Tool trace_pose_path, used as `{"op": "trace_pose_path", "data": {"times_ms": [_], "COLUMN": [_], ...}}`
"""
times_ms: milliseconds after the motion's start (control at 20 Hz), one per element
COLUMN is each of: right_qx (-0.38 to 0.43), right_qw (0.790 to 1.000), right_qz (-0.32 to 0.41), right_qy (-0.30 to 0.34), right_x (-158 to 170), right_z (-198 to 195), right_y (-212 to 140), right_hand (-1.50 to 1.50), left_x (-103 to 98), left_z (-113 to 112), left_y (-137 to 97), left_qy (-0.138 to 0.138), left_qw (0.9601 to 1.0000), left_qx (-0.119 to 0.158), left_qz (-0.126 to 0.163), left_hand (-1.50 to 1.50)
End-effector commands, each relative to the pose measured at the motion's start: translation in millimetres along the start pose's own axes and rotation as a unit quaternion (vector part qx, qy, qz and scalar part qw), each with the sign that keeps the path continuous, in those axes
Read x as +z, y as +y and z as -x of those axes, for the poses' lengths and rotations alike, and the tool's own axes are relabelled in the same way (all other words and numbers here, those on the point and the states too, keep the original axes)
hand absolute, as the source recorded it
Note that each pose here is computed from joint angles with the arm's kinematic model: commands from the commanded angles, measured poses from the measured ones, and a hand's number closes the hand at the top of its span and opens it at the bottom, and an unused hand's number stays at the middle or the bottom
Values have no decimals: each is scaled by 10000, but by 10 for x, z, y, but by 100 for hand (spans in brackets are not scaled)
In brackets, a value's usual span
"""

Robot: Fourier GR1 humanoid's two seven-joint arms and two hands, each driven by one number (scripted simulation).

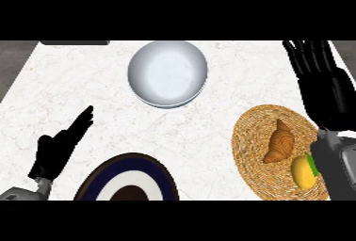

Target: Pick the croissant from the placemat and place it in the bowl

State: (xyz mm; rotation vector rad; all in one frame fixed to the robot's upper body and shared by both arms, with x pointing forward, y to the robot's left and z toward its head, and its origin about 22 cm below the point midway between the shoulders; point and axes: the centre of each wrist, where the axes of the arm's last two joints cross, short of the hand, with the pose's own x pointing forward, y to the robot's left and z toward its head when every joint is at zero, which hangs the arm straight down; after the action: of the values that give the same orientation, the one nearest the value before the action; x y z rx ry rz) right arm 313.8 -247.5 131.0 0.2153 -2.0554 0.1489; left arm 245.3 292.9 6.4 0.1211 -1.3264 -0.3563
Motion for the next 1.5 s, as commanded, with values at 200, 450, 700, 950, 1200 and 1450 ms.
{"op": "trace_pose_path", "data": {"times_ms": [200, 450, 700, 950, 1200, 1450], "right_qx": [498, 3376, 4109, 5192, 5902, 6302], "right_qw": [9854, 9344, 9078, 8433, 7751, 6913], "right_qz": [-790, 520, 204, 29, 185, -825], "right_qy": [1424, 1014, 817, 1392, 2249, 3437], "right_x": [63, 345, 709, 642, 445, 436], "right_z": [551, 664, 811, 551, 97, -131], "right_y": [637, 265, 986, 1084, 1083, 1156], "right_hand": [-150, -150, -150, -150, -150, -150], "left_x": [-269, -241, -177, -166, -157, -200], "left_z": [-746, -781, -811, -686, -653, -756], "left_y": [498, 530, 614, 721, 731, 682], "left_qy": [-1865, -1890, -2062, -1860, -1855, -1901], "left_qw": [9704, 9633, 9576, 9586, 9592, 9580], "left_qx": [485, 785, 896, 851, 927, 859], "left_qz": [-1456, -1740, -1802, -1980, -1924, -1969], "left_hand": [0, 0, 0, 0, 0, 0]}}
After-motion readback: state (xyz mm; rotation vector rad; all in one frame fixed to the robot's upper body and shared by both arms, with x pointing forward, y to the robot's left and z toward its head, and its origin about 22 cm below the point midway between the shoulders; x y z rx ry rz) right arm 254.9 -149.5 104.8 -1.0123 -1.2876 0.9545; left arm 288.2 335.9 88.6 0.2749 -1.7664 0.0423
